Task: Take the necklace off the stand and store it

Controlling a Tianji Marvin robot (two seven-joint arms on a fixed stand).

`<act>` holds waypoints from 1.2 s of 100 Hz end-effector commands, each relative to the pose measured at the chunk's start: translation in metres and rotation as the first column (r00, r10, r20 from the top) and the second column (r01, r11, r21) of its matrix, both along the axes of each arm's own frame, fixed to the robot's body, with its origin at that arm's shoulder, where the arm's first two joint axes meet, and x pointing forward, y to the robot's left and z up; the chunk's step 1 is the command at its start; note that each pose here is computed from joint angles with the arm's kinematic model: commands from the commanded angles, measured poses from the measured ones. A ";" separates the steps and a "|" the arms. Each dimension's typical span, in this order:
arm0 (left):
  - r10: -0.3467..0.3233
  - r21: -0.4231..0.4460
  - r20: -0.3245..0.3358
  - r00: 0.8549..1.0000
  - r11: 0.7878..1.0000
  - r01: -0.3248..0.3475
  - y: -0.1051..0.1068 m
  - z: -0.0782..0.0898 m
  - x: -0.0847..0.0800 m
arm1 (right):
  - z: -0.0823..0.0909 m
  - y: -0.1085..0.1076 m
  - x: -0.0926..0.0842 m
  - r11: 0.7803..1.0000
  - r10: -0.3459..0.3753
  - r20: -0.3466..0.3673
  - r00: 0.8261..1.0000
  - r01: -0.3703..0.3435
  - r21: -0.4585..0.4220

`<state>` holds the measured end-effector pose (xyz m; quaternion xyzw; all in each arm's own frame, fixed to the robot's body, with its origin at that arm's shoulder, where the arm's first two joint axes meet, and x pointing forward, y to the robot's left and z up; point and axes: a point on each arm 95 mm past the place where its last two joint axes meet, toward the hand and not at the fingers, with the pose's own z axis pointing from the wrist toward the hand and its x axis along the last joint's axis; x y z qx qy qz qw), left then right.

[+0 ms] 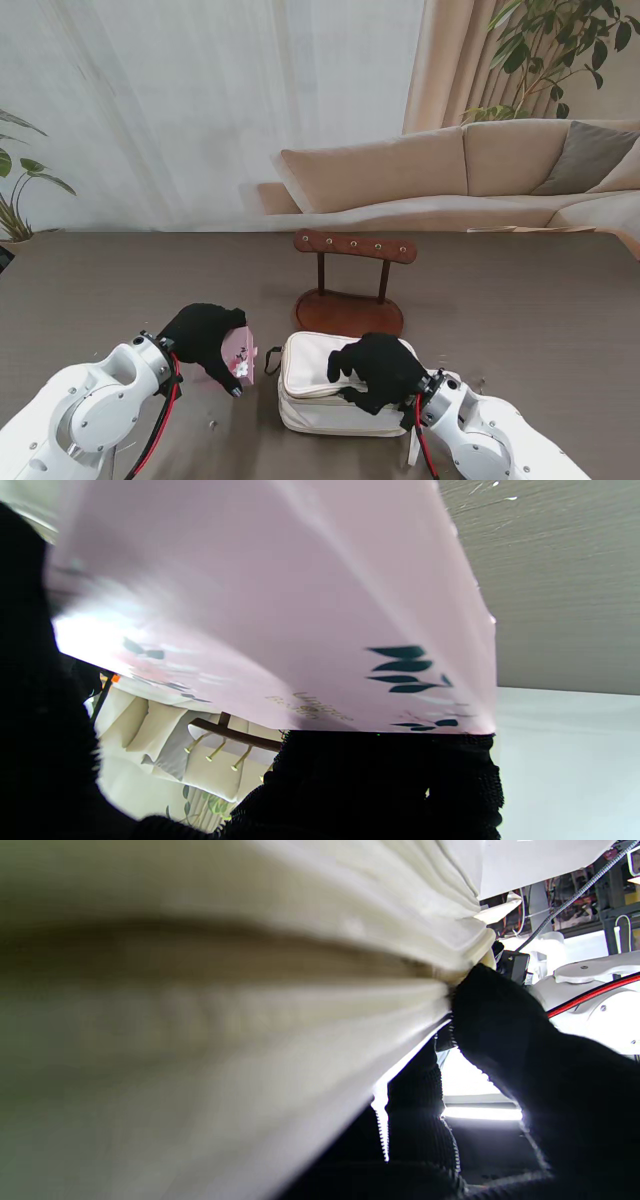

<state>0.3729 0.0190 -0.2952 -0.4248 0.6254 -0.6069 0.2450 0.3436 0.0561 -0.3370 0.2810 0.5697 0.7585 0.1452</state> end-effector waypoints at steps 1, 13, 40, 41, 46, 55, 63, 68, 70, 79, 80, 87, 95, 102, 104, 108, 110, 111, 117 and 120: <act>-0.005 0.009 -0.009 1.000 1.000 0.005 0.000 0.001 -0.001 | 0.003 0.004 0.000 1.000 0.005 0.012 1.000 -0.005 -0.013; -0.004 0.009 -0.008 1.000 1.000 0.004 0.000 0.001 -0.002 | 0.004 0.004 0.002 1.000 0.001 0.018 1.000 -0.001 -0.027; -0.001 0.010 -0.009 1.000 1.000 0.001 0.001 0.001 -0.003 | 0.003 -0.005 0.002 0.994 0.027 0.069 0.997 -0.019 -0.109; -0.001 0.010 -0.009 1.000 1.000 0.001 0.001 0.001 -0.003 | 0.002 -0.005 0.002 0.993 0.027 0.072 0.997 -0.019 -0.112; -0.001 0.011 -0.009 1.000 1.000 0.001 0.002 0.001 -0.004 | 0.002 -0.007 0.003 0.992 0.027 0.084 0.996 -0.016 -0.126; -0.001 0.011 -0.009 1.000 1.000 0.001 0.002 0.001 -0.004 | 0.001 -0.010 0.003 0.988 0.028 0.108 0.994 -0.011 -0.153; -0.002 0.010 -0.008 1.000 1.000 0.002 0.002 0.001 -0.004 | 0.000 -0.012 0.005 0.986 0.023 0.122 0.992 -0.003 -0.167; -0.002 0.009 -0.008 1.000 1.000 0.003 0.001 0.001 -0.004 | 0.000 -0.012 0.005 0.985 0.018 0.132 0.991 0.005 -0.173; -0.003 0.008 -0.008 1.000 1.000 0.003 0.001 0.001 -0.004 | 0.000 -0.012 0.006 0.985 0.015 0.135 0.991 0.009 -0.174; -0.005 0.008 -0.008 1.000 1.000 0.005 0.001 0.001 -0.004 | 0.000 -0.011 0.007 0.984 -0.003 0.154 0.988 0.030 -0.173; -0.005 0.008 -0.008 1.000 1.000 0.005 0.001 0.001 -0.004 | 0.000 -0.011 0.007 0.984 -0.004 0.155 0.988 0.032 -0.173; -0.007 0.008 -0.007 1.000 1.000 0.007 0.001 0.001 -0.004 | 0.000 -0.010 0.009 0.985 -0.015 0.162 0.987 0.043 -0.169; -0.008 0.009 -0.004 1.000 1.000 0.009 0.001 0.002 -0.004 | 0.000 -0.009 0.010 0.987 -0.027 0.149 0.988 0.050 -0.152; -0.011 0.009 -0.002 1.000 1.000 0.011 0.001 0.003 -0.004 | 0.001 -0.008 0.011 0.988 -0.034 0.141 0.989 0.054 -0.144; -0.011 0.009 -0.001 1.000 1.000 0.011 0.001 0.003 -0.004 | 0.002 -0.007 0.012 0.988 -0.035 0.141 0.989 0.055 -0.142; -0.014 0.009 0.001 1.000 1.000 0.014 0.000 0.004 -0.004 | 0.003 -0.007 0.013 0.989 -0.038 0.137 0.990 0.057 -0.135; -0.015 0.009 0.003 1.000 1.000 0.015 0.000 0.004 -0.005 | 0.004 -0.006 0.013 0.990 -0.040 0.133 0.990 0.057 -0.131; -0.015 0.008 0.003 1.000 1.000 0.015 0.000 0.004 -0.005 | 0.004 -0.006 0.014 0.990 -0.041 0.131 0.991 0.058 -0.129; -0.019 0.007 0.007 1.000 1.000 0.019 -0.001 0.005 -0.005 | 0.008 -0.004 0.015 0.992 -0.049 0.114 0.992 0.062 -0.113; -0.022 0.006 0.010 1.000 1.000 0.022 -0.002 0.006 -0.005 | 0.010 -0.003 0.016 0.992 -0.053 0.105 0.993 0.064 -0.105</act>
